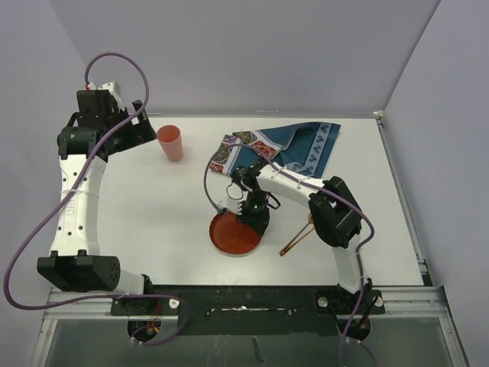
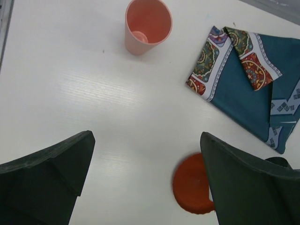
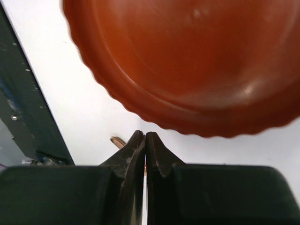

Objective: Set the dinner table for one person
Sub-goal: Pick up the plate at the center of the board.

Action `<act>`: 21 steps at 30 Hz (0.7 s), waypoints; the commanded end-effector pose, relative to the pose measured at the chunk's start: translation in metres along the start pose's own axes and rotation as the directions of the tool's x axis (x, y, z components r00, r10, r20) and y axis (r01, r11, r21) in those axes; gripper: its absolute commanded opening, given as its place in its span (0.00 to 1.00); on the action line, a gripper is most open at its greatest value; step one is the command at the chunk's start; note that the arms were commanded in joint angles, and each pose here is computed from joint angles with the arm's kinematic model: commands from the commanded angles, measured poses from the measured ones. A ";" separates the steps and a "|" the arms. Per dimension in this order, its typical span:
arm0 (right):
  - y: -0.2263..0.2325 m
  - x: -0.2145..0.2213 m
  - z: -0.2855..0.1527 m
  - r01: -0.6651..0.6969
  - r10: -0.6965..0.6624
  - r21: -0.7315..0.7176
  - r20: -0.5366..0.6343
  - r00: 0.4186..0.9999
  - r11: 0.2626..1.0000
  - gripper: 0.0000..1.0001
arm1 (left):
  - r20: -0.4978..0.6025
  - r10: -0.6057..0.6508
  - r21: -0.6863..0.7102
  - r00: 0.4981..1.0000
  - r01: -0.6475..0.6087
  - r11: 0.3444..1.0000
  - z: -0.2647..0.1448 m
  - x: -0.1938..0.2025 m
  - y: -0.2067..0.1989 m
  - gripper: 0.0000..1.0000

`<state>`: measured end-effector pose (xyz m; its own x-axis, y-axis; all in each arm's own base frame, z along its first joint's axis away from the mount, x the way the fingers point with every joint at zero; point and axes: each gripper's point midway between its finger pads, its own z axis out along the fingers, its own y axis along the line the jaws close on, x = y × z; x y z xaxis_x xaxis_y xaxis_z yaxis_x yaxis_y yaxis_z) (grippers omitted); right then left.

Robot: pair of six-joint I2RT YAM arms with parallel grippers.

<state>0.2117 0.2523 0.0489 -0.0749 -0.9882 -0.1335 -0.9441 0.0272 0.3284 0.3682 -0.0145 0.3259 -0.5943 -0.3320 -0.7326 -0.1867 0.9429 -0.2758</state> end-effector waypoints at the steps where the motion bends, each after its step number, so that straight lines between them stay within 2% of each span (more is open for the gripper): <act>1: 0.025 -0.025 0.000 0.059 -0.054 -0.097 0.051 0.997 0.994 0.01 | -0.022 -0.013 0.030 1.000 0.013 0.999 -0.013 0.012 -0.002 0.98; 4: 0.028 -0.027 0.007 0.060 -0.054 -0.127 0.054 0.997 0.990 0.00 | -0.033 -0.021 0.049 0.999 0.023 0.999 -0.017 0.015 -0.005 0.98; 9: 0.043 0.000 0.005 0.040 -0.046 -0.205 -0.022 0.999 0.978 0.00 | -0.032 -0.022 0.060 0.999 0.023 0.998 -0.024 0.017 -0.007 0.98; 12: 0.046 0.016 0.000 0.048 -0.058 -0.167 -0.058 0.997 0.985 0.00 | -0.017 -0.029 0.066 0.999 0.031 0.997 -0.027 0.018 -0.007 0.98; 17: 0.059 0.041 0.003 0.030 -0.056 -0.189 -0.134 0.989 0.982 0.00 | -0.020 -0.036 0.076 0.999 0.038 0.996 -0.024 0.020 -0.008 0.98; 21: 0.054 0.040 0.016 0.044 -0.067 -0.162 -0.139 0.988 0.986 0.00 | -0.020 -0.042 0.088 0.999 0.043 0.995 -0.021 0.019 -0.011 0.98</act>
<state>0.1516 0.2147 0.0381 -0.0007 -1.0000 0.0039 -0.8568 0.0027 0.5156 0.3406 -0.0286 0.3073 -0.6587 -0.3576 -0.6620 -0.1751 0.9285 -0.3274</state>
